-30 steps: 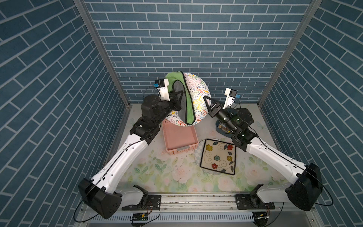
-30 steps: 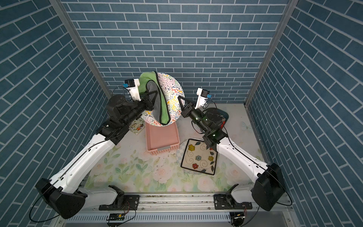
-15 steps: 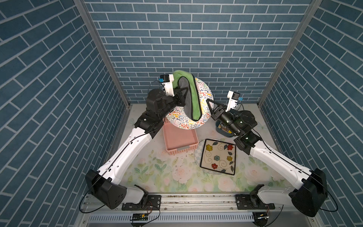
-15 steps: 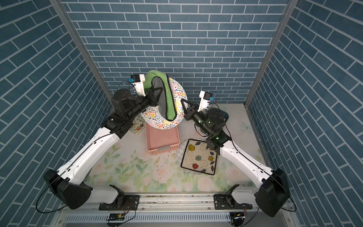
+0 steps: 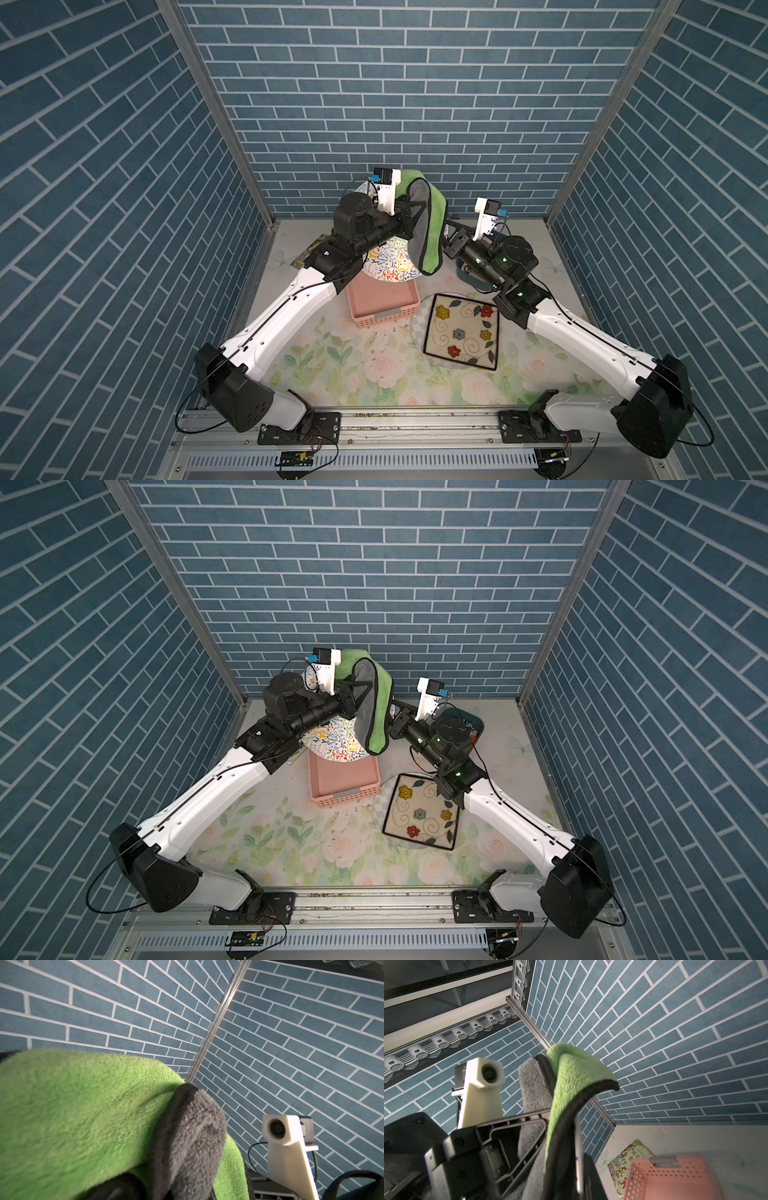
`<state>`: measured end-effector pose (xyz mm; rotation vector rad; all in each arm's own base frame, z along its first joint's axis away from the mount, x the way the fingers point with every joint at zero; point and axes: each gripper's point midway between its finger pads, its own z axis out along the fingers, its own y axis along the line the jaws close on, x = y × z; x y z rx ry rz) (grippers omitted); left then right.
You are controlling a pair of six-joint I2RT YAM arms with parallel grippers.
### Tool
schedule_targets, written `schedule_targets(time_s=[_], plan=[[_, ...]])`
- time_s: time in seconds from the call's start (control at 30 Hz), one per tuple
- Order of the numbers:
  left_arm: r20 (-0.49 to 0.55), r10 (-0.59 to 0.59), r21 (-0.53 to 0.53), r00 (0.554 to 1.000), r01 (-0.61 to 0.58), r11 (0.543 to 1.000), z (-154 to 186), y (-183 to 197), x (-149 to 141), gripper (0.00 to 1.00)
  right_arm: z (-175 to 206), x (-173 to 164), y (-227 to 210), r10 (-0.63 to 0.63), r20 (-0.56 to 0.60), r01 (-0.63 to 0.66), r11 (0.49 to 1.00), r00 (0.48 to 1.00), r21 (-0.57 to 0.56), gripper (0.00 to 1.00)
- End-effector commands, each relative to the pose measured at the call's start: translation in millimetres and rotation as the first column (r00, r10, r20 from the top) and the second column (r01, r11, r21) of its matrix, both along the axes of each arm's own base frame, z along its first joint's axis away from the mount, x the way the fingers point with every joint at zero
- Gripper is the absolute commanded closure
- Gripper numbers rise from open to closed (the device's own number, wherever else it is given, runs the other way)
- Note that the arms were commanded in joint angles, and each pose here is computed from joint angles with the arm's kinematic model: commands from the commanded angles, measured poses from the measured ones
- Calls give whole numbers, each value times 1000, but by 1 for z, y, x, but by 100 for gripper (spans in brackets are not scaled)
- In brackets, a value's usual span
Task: Wipe the wet plate dry
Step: Wipe the plate with towel.
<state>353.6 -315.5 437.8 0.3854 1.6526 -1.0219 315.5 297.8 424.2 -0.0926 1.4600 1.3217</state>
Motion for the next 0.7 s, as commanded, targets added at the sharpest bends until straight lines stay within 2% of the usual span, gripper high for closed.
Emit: schedule_targets(time_s=[0.0,0.1,0.2,0.3,0.33,0.4,0.43,0.47,0.53,0.6,0.67], plan=[[-167,43,141,985,-19,990,-80,-5,-2,100,111,-36,-36,23,258,-94,959,966,269,100],[-212,230,99,950,-213,972,-85,52,12,100,118,-20,-75,-50,235,-29,946,971,322,100],[-260,295,10,920,-302,953,-82,107,24,100,124,-17,-107,-94,238,5,937,967,350,100],[-231,246,-142,941,-283,948,-54,138,20,100,127,-23,-125,-109,246,11,929,963,369,100],[-208,191,-223,959,-237,946,-38,142,15,100,129,-25,-130,-111,242,11,925,964,379,100],[-171,76,-417,982,-142,898,-5,151,0,100,132,-29,-140,-117,245,8,914,962,406,100],[-85,-14,-539,996,-34,841,26,154,-15,100,133,-31,-144,-116,244,3,907,963,421,100],[-54,-93,-631,994,38,775,41,156,-26,100,134,-34,-146,-112,252,-8,902,961,433,100],[95,-243,-757,965,228,612,77,160,-52,100,135,-36,-143,-67,258,-61,887,964,458,100],[235,-373,-816,898,391,425,103,163,-75,100,134,-35,-134,10,269,-141,869,963,474,100],[360,-461,-820,811,511,258,123,165,-96,100,132,-37,-125,79,284,-216,843,956,492,100]])
